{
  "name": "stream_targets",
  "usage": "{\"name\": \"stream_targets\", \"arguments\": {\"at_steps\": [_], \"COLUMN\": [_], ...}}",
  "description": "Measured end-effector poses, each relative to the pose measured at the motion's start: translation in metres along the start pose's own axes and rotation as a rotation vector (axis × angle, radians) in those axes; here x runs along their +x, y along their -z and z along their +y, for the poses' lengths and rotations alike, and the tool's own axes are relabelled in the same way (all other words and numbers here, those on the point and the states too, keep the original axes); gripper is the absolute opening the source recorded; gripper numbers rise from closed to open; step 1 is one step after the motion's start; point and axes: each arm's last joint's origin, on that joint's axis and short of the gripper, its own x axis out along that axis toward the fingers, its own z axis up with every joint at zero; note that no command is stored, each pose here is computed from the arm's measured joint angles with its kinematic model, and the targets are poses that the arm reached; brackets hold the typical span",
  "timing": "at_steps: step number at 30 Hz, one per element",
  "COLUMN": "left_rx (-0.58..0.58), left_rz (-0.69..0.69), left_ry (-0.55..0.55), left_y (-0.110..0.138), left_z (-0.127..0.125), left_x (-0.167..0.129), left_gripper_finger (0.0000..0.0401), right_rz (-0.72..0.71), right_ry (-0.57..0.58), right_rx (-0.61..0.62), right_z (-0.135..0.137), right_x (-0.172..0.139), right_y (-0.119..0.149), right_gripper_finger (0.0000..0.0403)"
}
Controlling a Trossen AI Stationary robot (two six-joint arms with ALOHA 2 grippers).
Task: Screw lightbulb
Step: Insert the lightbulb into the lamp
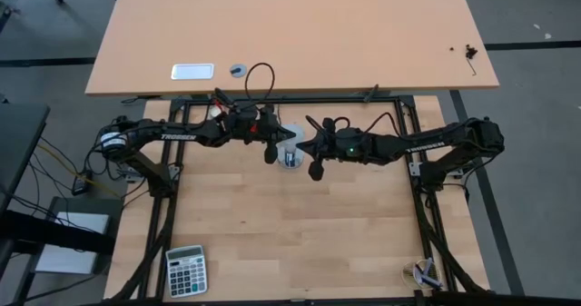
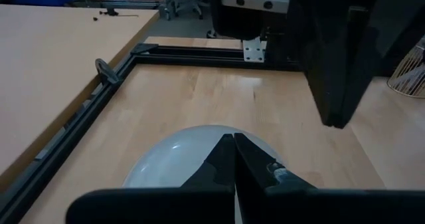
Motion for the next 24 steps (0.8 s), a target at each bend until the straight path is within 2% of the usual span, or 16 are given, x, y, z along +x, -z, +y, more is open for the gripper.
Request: {"name": "stream_targets", "arguments": {"at_steps": [24], "left_rx": [-0.018], "left_rz": [-0.006], "left_ry": [0.026], "left_y": [0.000], "left_z": [-0.001], "left_x": [0.000], "left_gripper_finger": [0.0000], "right_rz": [-0.016], "right_ry": [0.016], "right_rx": [0.053], "right_z": [-0.018], "right_x": [0.004], "right_y": [-0.003], "right_gripper_finger": [0.0012]}}
